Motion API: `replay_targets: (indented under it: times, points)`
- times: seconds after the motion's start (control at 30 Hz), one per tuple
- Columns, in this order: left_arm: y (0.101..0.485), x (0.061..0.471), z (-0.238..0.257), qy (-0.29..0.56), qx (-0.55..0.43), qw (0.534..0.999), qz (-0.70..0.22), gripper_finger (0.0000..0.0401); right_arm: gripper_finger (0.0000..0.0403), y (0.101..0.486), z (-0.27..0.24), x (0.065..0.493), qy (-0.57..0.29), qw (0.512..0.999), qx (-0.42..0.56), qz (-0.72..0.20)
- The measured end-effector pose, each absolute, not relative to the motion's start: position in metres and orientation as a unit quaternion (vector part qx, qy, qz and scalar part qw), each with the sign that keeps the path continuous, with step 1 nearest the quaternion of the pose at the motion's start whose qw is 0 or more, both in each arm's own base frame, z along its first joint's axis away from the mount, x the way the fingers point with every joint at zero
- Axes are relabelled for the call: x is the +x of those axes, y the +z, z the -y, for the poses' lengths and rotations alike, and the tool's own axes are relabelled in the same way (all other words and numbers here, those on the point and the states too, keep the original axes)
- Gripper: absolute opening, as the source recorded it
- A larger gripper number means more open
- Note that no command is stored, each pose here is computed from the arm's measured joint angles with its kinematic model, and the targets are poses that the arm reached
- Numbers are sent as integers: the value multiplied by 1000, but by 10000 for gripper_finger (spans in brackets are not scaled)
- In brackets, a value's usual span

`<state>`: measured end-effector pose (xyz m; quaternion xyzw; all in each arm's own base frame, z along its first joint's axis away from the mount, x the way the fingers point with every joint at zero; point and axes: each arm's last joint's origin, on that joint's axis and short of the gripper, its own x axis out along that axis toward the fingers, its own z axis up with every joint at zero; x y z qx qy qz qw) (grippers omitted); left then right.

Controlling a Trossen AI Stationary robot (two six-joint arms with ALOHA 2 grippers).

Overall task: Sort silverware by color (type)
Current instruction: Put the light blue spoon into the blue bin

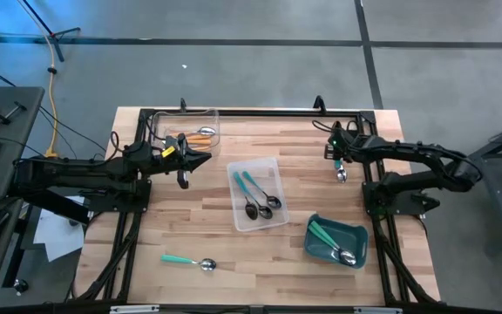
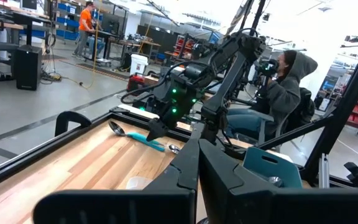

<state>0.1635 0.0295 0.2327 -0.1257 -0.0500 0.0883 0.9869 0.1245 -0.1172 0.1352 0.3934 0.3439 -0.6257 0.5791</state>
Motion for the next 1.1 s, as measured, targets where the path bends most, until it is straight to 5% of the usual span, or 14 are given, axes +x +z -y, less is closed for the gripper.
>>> replay_targets:
  times: [1.1]
  points:
    - [232, 164, -30, 89, -127, 987, 44, 0, 209, 135, 114, 120, -644, 551, 404, -344]
